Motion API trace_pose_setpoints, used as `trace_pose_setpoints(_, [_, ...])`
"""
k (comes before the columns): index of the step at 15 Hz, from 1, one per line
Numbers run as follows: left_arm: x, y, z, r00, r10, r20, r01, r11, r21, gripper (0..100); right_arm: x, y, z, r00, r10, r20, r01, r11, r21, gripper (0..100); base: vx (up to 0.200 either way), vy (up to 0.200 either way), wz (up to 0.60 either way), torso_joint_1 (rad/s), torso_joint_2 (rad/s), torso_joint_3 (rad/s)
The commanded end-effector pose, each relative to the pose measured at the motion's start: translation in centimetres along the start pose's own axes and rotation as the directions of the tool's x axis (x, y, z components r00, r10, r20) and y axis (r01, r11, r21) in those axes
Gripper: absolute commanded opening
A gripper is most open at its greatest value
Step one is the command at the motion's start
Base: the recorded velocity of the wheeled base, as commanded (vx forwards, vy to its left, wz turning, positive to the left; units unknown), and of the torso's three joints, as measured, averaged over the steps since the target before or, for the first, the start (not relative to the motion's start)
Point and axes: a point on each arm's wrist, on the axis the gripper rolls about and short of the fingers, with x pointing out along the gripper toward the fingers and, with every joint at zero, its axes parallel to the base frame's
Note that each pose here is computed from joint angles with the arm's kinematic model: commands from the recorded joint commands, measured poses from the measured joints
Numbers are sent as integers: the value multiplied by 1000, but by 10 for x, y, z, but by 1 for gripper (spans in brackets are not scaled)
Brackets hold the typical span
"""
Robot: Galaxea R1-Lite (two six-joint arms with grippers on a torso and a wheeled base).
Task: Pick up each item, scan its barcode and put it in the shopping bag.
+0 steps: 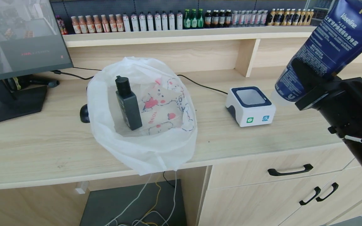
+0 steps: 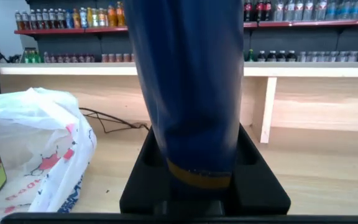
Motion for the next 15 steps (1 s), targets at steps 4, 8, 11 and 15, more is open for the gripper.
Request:
trace_pose_setpoints(4, [0, 0, 0, 1000, 0, 1, 0, 1000, -1, 100, 0, 0, 0, 1000, 1, 2, -1, 1000, 2, 0, 0, 200, 0, 0, 5, 1])
trace_pose_setpoints(8, [0, 0, 0, 1000, 0, 0, 0, 1000, 1, 100, 2, 1, -1, 1000, 2, 0, -2, 1000, 0, 0, 0, 200, 0, 2, 0, 2])
trace_pose_setpoints(11, [0, 0, 0, 1000, -1, 0, 1, 1000, 4, 100, 1, 1, -1, 1000, 2, -1, -2, 1000, 0, 0, 0, 67, 0, 2, 2, -1])
trace_pose_setpoints(15, [0, 0, 0, 1000, 0, 0, 0, 1000, 5, 100, 2, 2, -3, 1000, 14, -6, -14, 1000, -6, 0, 0, 0, 0, 0, 0, 0])
